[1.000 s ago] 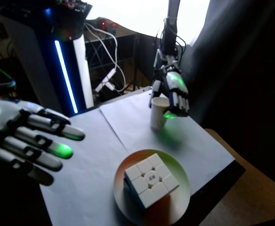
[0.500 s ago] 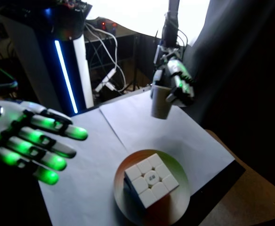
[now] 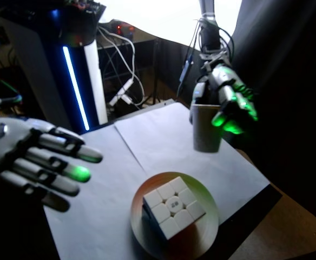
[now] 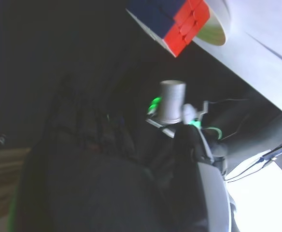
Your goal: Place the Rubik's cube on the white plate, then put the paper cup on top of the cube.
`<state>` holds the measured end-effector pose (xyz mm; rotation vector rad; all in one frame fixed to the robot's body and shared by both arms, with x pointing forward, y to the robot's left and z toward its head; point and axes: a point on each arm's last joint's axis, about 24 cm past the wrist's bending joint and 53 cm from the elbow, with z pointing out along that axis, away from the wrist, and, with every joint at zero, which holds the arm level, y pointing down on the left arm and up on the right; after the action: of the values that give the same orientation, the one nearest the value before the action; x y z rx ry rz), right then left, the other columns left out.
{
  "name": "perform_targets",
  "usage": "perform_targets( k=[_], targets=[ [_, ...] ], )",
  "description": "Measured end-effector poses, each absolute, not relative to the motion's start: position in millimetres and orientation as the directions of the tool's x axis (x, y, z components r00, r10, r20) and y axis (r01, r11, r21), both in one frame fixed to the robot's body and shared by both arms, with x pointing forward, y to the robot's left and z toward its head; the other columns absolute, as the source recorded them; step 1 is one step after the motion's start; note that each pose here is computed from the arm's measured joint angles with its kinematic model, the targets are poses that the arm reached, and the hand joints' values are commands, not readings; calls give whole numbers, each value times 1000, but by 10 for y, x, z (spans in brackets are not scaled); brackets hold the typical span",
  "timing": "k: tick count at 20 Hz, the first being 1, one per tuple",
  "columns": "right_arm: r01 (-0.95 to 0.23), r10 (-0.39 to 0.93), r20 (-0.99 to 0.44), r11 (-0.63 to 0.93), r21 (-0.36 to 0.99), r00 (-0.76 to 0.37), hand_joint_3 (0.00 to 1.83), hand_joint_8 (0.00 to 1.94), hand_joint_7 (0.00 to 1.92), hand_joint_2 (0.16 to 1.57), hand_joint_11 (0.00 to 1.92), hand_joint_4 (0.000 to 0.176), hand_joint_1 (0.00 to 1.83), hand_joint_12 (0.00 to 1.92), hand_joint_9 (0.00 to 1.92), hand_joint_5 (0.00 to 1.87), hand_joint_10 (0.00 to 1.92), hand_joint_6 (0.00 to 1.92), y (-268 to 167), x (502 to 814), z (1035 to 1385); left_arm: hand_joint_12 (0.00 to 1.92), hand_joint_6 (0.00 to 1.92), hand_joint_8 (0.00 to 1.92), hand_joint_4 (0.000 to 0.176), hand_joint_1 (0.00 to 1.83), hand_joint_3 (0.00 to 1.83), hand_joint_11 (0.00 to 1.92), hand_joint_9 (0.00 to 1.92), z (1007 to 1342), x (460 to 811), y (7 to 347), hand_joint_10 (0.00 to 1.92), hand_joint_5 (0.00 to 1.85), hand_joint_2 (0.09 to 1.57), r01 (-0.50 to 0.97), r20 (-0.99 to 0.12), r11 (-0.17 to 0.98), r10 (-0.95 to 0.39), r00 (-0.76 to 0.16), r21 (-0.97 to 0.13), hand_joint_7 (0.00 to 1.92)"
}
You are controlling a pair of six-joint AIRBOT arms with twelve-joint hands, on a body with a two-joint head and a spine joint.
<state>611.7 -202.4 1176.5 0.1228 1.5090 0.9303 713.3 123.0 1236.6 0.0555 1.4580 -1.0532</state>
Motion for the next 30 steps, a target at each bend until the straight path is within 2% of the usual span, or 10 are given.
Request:
perform_targets(
  k=[6, 9, 11, 21, 23, 24, 27, 28, 29, 30],
  targets=[
    [-447, 582, -785, 656, 608, -213, 0, 0, 0, 1233, 8, 87, 384, 8, 0, 0, 0, 0, -1967, 6099, 11718, 1921, 1645, 1630, 0, 1272, 22, 534, 394, 12292, 7455, 904, 1906, 202, 1299, 565, -792, 570, -532, -299, -597, 592],
    [-444, 585, -783, 656, 610, -211, 0, 0, 0, 1233, 7, 65, 395, 18, 0, 0, 0, 0, -1972, 6107, 11710, 1921, 1612, 1624, 28, 1212, 0, 408, 327, 12333, 7508, 799, 1803, 197, 1224, 565, -802, 581, -514, -304, -586, 333],
    [-447, 583, -784, 655, 609, -213, 0, 0, 0, 1223, 11, 72, 404, 29, 0, 0, 0, 0, -1964, 6103, 11709, 1921, 1580, 1578, 7, 1278, 46, 502, 411, 12341, 7506, 763, 1818, 211, 1266, 574, -807, 580, -508, -301, -578, 623],
    [-440, 582, -783, 657, 613, -221, 0, 0, 0, 1213, 0, 66, 383, 79, 0, 0, 0, 0, -1961, 6105, 11652, 1921, 1396, 1362, 0, 1260, 0, 333, 296, 12273, 7513, 251, 1635, 218, 1211, 600, -800, 537, -477, -364, -593, 260],
    [-438, 581, -782, 657, 614, -225, 2, 0, 0, 1221, 0, 61, 353, 84, 0, 0, 0, 0, -1957, 6105, 11640, 1921, 1472, 1803, 0, 1237, 0, 630, 419, 12233, 7498, 184, 1918, 244, 1200, 604, -806, 539, -462, -371, -587, 259],
    [-438, 581, -782, 657, 614, -225, 0, 0, 0, 1220, 0, 67, 358, 40, 0, 0, 0, 0, -1954, 6104, 11639, 1921, 1455, 1723, 21, 1173, 0, 528, 311, 12215, 7493, 163, 1921, 214, 1216, 607, -811, 543, -452, -371, -581, 162],
    [-436, 581, -782, 658, 614, -225, 2, 0, 0, 1218, 0, 77, 367, 73, 0, 0, 0, 0, -1959, 6106, 11637, 1921, 1441, 1593, 0, 1191, 0, 418, 194, 12146, 7510, 162, 1909, 226, 1217, 599, -821, 563, -429, -377, -570, 98],
    [-436, 582, -781, 657, 615, -225, 2, 0, 0, 1222, 0, 70, 366, 117, 0, 0, 0, 0, -1958, 6106, 11637, 1921, 1455, 1547, 5, 1183, 0, 359, 138, 12146, 7508, 159, 1875, 205, 1216, 601, -823, 564, -427, -376, -567, 57],
    [-438, 580, -782, 657, 614, -226, 2, 0, 0, 1228, 0, 70, 355, 156, 0, 0, 0, 0, -1953, 6104, 11636, 1921, 1453, 1501, 71, 1128, 0, 350, 102, 12147, 7511, 159, 1855, 180, 1224, 600, -825, 567, -423, -375, -564, 13],
    [-438, 580, -782, 657, 614, -226, 1, 0, 0, 1229, 0, 73, 362, 98, 0, 0, 0, 0, -1952, 6103, 11635, 1921, 1429, 1571, 50, 1133, 0, 399, 119, 12154, 7514, 156, 1908, 191, 1220, 600, -825, 567, -424, -375, -564, 2]
  ],
)
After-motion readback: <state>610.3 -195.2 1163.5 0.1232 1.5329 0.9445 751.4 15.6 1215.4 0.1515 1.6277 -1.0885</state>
